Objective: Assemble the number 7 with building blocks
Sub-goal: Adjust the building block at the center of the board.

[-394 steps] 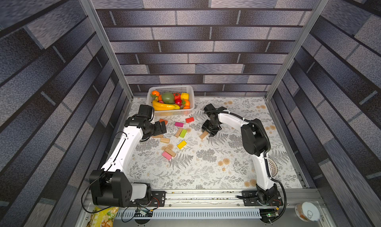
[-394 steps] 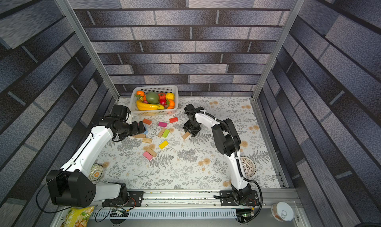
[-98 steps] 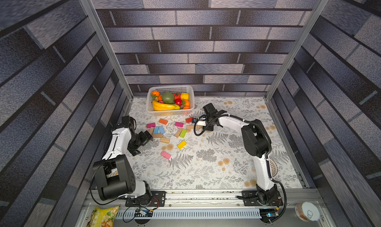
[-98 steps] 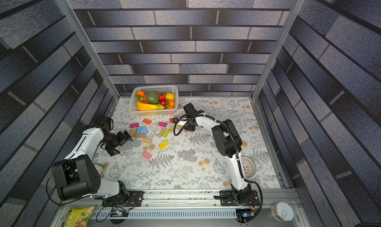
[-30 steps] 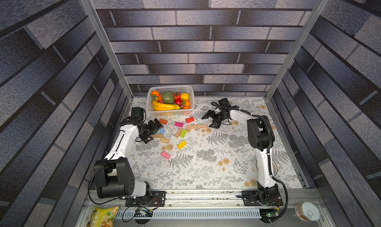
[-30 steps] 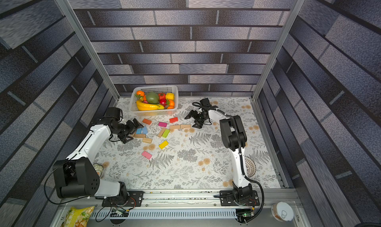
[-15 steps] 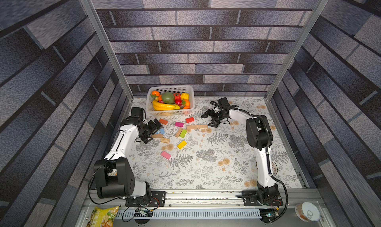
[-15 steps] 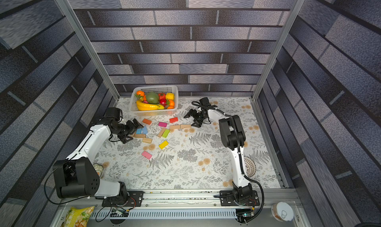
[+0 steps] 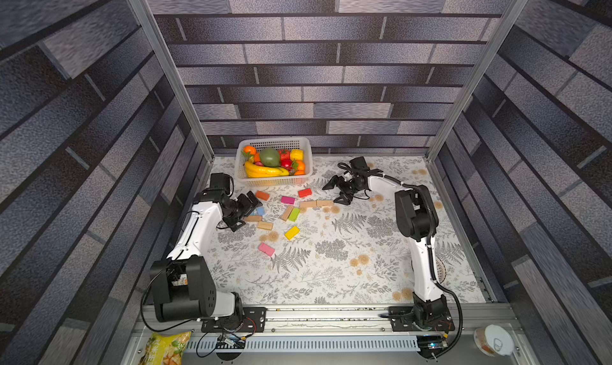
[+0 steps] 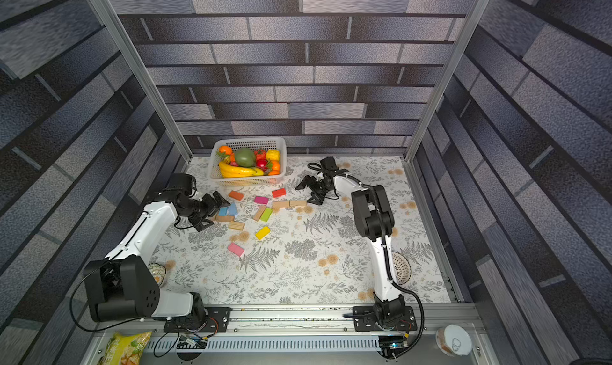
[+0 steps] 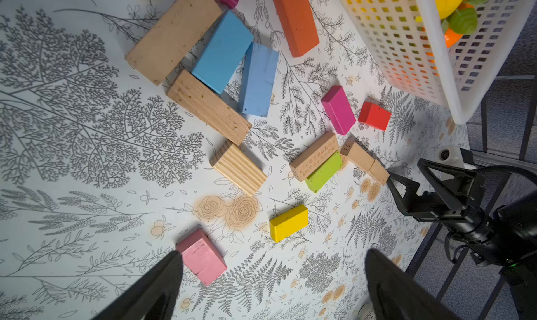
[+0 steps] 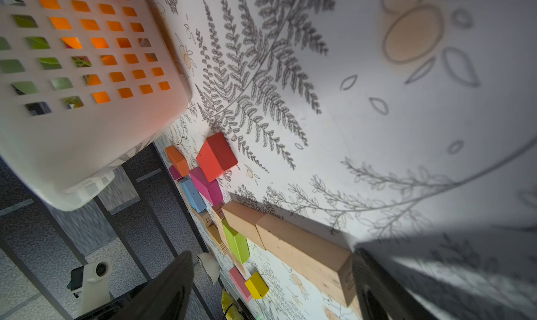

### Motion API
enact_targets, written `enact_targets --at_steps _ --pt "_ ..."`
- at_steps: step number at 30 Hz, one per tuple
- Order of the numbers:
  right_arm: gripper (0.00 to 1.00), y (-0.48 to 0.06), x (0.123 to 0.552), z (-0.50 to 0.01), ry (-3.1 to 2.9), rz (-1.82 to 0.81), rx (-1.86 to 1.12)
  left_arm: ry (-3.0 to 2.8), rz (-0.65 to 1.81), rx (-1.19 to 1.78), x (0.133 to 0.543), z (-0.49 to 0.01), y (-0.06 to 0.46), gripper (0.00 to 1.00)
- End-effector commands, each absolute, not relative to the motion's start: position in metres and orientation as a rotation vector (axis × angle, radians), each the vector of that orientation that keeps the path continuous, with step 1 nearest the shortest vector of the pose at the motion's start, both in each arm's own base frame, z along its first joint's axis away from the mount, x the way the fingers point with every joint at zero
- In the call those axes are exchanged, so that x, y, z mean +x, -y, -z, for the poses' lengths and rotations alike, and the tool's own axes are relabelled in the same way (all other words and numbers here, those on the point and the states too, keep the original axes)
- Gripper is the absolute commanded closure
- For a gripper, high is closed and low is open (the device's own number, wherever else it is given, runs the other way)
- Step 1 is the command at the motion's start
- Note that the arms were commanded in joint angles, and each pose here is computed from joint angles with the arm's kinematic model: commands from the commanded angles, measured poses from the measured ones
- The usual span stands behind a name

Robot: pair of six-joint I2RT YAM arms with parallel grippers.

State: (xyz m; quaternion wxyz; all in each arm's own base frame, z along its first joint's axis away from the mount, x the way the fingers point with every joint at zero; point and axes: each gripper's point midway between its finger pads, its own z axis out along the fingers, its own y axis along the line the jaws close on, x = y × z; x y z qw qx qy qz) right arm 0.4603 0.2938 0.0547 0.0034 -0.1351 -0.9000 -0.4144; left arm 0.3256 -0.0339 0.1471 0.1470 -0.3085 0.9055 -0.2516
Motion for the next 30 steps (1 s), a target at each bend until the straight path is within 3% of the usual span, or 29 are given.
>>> enact_targets --at_steps 1,20,30 --pt "0.13 -0.297 0.447 -0.031 2.794 1.231 -0.422 -2.615 0.721 -0.888 0.314 -0.146 0.033 0.00" --pt "0.13 -0.294 0.441 -0.029 2.806 1.197 -0.432 -2.605 0.720 -0.886 0.313 -0.148 0.031 0.00" --pt "0.12 -0.244 0.461 -0.066 2.970 1.106 -0.462 -2.603 0.700 -0.839 0.313 -0.155 0.030 0.00"
